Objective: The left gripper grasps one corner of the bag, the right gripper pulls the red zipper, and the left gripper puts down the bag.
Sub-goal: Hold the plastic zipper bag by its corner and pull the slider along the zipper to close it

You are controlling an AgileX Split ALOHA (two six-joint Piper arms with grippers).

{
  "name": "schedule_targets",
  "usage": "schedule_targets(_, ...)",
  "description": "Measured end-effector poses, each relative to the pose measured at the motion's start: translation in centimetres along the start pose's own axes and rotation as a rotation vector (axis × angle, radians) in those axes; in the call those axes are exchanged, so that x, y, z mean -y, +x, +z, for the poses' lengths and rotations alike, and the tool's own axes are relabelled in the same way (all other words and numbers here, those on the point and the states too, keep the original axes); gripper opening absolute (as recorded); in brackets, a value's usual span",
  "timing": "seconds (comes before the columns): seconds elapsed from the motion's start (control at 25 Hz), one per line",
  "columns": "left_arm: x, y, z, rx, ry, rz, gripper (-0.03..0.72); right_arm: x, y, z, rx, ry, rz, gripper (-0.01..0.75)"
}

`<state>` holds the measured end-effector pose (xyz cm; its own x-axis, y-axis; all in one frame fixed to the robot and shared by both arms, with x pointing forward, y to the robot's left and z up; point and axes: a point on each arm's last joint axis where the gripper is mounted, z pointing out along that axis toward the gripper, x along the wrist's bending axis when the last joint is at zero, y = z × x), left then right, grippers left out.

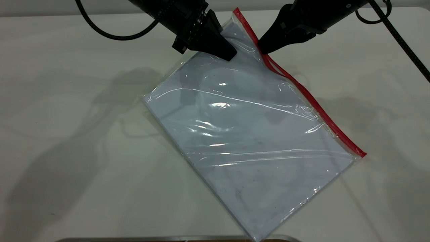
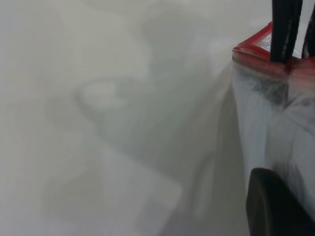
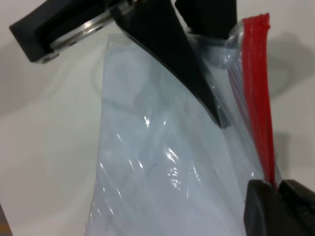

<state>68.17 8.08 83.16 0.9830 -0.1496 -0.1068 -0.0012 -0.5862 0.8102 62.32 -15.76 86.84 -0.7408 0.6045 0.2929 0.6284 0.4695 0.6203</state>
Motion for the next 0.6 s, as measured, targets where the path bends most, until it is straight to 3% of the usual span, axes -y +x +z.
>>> schedule_targets(0.6, -0.07, -0.02, 0.08, 0.001, -0.002, 0.000, 0.053, 0.80, -0.24, -0.01, 0.031, 0.091, -0.001, 0.029)
